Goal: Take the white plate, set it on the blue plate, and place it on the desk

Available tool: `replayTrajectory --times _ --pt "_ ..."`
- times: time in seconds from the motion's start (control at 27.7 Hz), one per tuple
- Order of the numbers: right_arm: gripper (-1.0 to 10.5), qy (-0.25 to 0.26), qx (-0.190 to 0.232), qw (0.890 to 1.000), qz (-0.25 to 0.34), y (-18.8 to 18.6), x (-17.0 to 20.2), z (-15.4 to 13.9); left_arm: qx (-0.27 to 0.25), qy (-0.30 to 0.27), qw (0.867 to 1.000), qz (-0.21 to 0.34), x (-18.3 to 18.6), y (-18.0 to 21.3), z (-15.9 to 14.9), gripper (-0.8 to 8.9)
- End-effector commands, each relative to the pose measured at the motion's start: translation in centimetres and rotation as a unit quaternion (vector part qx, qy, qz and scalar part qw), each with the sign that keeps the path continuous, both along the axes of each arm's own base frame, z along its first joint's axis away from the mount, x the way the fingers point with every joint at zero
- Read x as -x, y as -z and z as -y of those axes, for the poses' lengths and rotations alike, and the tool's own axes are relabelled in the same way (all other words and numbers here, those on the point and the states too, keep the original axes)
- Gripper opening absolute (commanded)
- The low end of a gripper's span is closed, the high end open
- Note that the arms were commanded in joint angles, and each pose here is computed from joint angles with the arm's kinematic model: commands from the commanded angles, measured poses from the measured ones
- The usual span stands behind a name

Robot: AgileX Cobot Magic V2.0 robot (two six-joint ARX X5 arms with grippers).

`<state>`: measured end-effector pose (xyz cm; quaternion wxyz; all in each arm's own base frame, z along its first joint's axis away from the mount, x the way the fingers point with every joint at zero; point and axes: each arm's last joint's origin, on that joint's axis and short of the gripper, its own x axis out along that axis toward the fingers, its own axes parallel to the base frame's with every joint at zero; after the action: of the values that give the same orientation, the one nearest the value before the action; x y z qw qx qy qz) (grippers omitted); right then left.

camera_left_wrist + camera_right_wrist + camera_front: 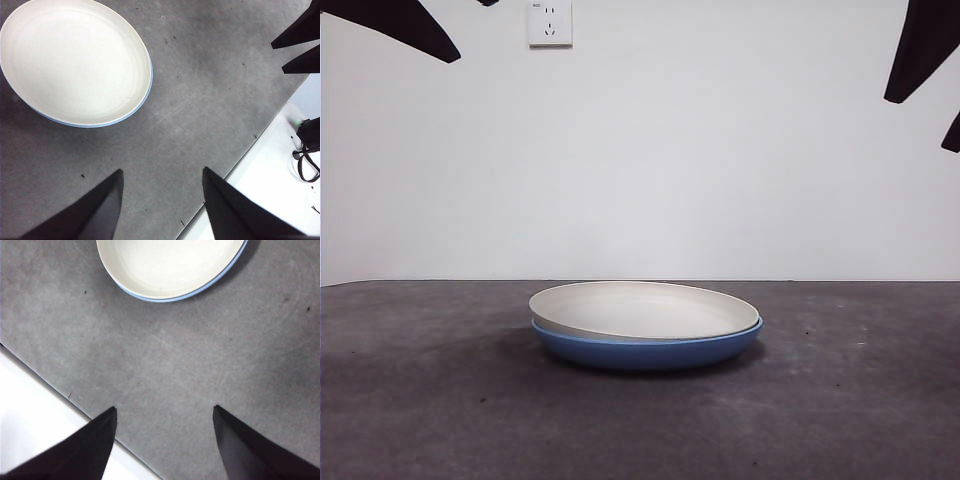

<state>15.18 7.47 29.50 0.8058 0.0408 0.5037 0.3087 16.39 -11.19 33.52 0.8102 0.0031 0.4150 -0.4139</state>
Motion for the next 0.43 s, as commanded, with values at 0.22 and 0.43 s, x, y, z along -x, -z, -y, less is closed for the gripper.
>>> replayTrajectory --times 0.22,0.43 --pt "3.0 -0.009 -0.004 1.0 0.014 -0.57 -0.18 -0.2 0.002 0.008 1.0 0.007 -0.08 -0.17 0.17 2.45" --pt "0.0 -0.018 0.0 1.0 0.02 -0.57 -0.18 -0.2 0.003 0.008 1.0 0.008 -0.08 -0.18 0.17 0.14"
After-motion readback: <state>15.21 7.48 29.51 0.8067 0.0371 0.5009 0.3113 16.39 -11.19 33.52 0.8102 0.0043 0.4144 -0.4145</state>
